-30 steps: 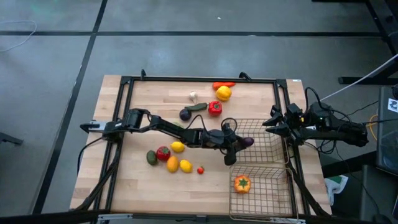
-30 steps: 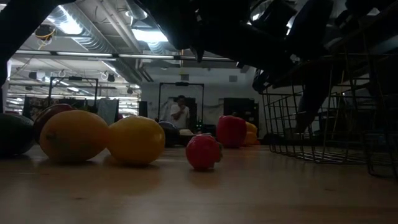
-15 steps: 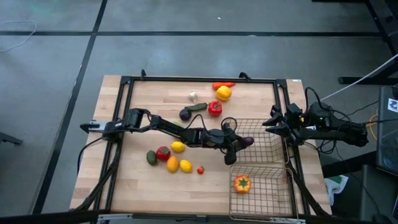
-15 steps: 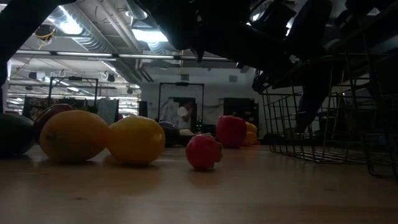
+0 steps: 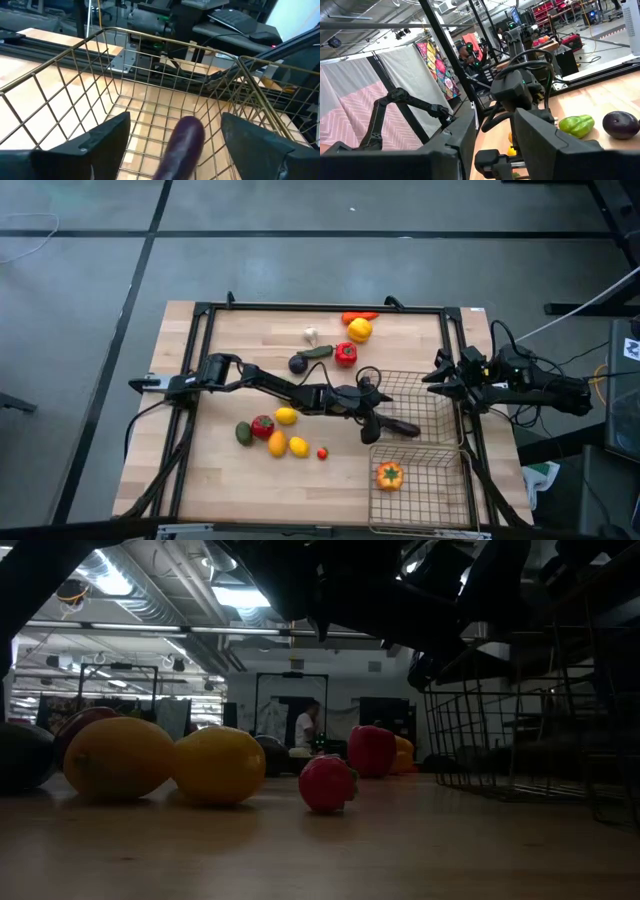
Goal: Sort produce into baskets
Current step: Put the bottom right lemon into the bottom wire basket
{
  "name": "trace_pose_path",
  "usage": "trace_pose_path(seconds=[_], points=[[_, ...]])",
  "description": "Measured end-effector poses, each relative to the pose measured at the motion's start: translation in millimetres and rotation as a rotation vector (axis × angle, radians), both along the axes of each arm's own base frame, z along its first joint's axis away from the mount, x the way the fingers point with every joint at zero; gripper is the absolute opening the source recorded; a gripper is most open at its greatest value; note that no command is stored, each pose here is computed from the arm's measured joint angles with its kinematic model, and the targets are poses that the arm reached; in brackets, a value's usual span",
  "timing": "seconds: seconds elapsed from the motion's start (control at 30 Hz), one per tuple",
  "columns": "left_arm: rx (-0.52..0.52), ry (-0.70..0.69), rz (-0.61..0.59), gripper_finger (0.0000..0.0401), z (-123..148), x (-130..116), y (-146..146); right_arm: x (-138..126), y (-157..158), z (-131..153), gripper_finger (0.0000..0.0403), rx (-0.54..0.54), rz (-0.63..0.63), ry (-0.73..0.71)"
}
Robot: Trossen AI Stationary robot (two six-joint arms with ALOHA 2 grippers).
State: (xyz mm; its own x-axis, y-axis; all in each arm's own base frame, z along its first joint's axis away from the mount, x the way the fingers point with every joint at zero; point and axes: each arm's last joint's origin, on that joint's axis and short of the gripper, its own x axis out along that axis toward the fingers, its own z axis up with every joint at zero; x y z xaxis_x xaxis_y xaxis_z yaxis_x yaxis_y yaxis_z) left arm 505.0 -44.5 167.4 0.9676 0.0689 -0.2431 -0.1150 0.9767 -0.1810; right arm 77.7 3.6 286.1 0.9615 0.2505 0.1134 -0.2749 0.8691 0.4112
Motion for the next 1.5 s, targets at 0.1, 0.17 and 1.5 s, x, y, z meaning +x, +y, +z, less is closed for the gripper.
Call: trace_pose_path(seconds=[0.1, 0.17, 1.5], points=[[-0.028, -0.027, 0.007, 0.0312, 2, 1, 0, 0, 0, 0, 0.0138, 0.000, 0.000, 0.000], [-0.041, -0.081, 0.009, 0.0313, 7, 2, 1, 0, 0, 0, 0.0138, 0.000, 0.000, 0.000], [0.119, 0.469, 0.099, 0.0313, 195, -172, 20, 0, 0, 1, 0.0138, -0.001, 0.000, -0.008]])
